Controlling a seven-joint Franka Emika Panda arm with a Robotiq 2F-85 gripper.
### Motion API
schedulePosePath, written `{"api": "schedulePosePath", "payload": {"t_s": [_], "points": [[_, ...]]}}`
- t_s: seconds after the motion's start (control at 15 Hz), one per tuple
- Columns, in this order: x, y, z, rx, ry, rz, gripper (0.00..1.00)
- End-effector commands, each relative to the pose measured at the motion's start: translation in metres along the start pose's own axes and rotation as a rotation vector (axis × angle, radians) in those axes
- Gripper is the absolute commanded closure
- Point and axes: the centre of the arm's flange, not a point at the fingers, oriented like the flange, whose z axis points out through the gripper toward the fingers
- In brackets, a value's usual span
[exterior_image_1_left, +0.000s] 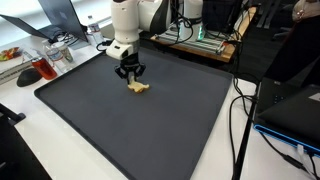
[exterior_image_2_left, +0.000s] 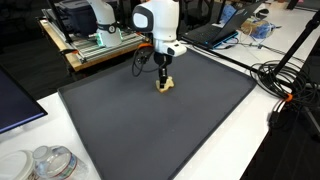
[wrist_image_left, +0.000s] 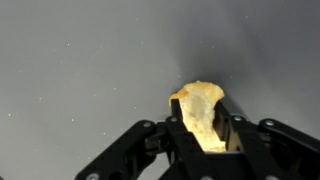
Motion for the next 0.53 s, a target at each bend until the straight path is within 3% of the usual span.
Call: {"api": "schedulePosePath", "payload": {"t_s": [0.0,0.33,0.47], "points": [[-0.003,-0.004,-0.010,0.020,0.006,0.017,0.32],[-0.009,-0.011,-0.018,0.067,0.026,0.078,0.01],[-0.018,-0.015,-0.021,0.094,0.037,0.110,0.00]]}}
